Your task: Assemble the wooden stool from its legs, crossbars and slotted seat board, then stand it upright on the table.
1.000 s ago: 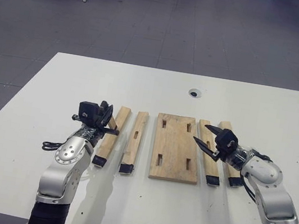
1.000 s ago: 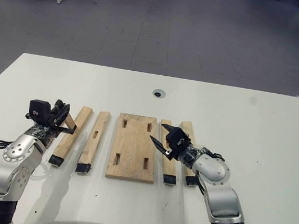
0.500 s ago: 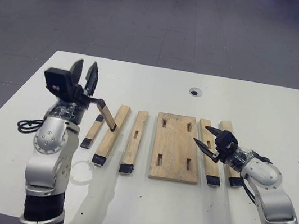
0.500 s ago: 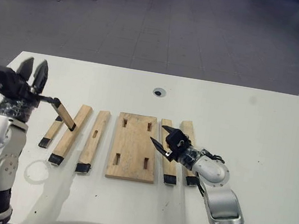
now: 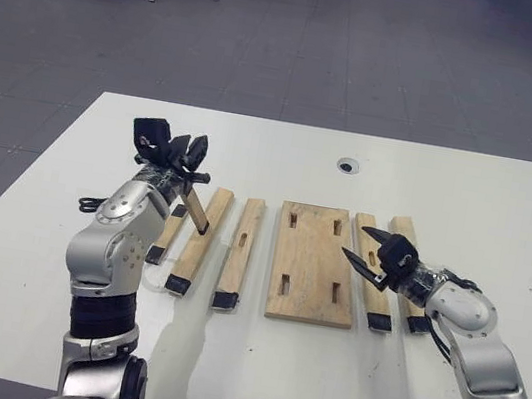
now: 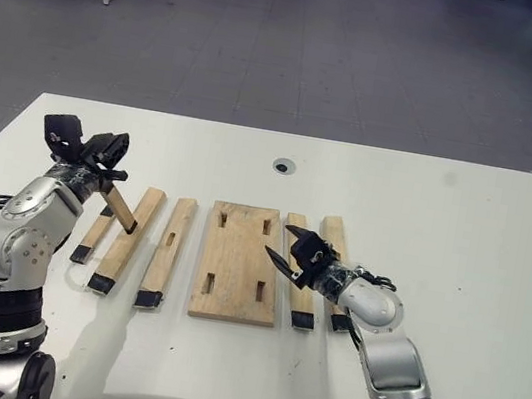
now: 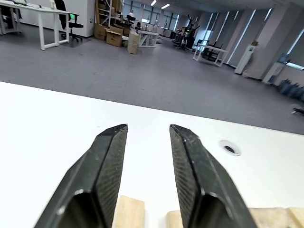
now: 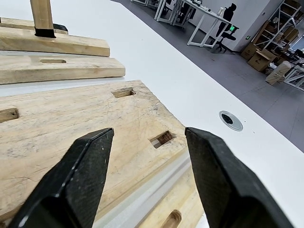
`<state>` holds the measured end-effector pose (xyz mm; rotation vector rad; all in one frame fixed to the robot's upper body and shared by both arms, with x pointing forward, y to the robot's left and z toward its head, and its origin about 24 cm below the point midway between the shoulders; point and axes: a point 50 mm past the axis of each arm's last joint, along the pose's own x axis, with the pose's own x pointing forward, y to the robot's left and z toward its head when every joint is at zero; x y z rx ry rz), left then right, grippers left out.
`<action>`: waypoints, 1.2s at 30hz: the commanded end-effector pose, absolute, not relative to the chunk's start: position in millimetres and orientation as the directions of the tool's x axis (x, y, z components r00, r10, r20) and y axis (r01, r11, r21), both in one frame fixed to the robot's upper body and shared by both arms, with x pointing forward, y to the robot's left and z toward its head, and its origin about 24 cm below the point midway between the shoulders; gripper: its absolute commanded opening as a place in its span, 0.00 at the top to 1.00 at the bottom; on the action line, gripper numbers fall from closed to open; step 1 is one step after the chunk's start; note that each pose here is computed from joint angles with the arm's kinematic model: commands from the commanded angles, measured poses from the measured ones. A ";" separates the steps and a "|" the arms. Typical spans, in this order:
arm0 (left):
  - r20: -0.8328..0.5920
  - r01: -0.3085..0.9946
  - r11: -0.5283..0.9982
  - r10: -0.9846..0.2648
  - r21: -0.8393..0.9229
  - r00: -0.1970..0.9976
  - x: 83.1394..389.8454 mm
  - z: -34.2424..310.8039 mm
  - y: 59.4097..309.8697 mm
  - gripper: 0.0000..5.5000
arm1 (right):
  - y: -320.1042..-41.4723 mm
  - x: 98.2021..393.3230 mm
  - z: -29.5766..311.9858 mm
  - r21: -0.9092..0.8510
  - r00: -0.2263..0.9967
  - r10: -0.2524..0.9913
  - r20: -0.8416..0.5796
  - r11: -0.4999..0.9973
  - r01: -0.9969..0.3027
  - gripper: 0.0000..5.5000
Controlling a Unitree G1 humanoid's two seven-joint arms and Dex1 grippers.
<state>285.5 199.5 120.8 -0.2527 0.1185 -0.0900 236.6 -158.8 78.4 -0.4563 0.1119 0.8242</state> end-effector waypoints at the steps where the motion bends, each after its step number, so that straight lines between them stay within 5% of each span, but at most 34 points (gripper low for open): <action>1: -0.025 0.113 0.961 -0.123 -0.253 0.992 286.1 138.1 190.0 0.70 | -158.0 236.4 79.6 -0.360 0.683 0.682 -0.262 0.588 -0.724 0.50; 8: 0.198 0.032 0.989 -0.003 -0.145 0.980 265.6 180.6 208.3 0.70 | -158.7 233.4 77.3 -0.349 0.691 0.672 -0.265 0.602 -0.719 0.50; 13: 0.187 0.044 0.999 -0.042 -0.005 0.981 235.3 157.7 209.2 0.58 | -158.6 231.4 75.7 -0.347 0.692 0.670 -0.268 0.603 -0.718 0.50; 21: -0.045 0.102 0.995 -0.103 -0.010 0.994 189.6 81.4 212.2 0.30 | -158.4 228.1 71.4 -0.333 0.696 0.663 -0.275 0.614 -0.716 0.50; 26: -0.262 0.138 0.988 -0.152 -0.071 0.953 167.3 35.7 213.0 0.30 | -160.9 231.1 73.0 -0.341 0.699 0.659 -0.276 0.613 -0.713 0.50; 33: -0.414 0.145 0.988 -0.155 -0.056 0.897 160.3 14.0 210.5 0.30 | -162.2 231.3 73.2 -0.343 0.701 0.657 -0.277 0.614 -0.711 0.50; 36: -0.477 0.102 0.992 -0.122 -0.068 0.870 154.7 6.8 211.9 0.39 | -162.1 231.9 73.2 -0.345 0.698 0.660 -0.278 0.609 -0.714 0.50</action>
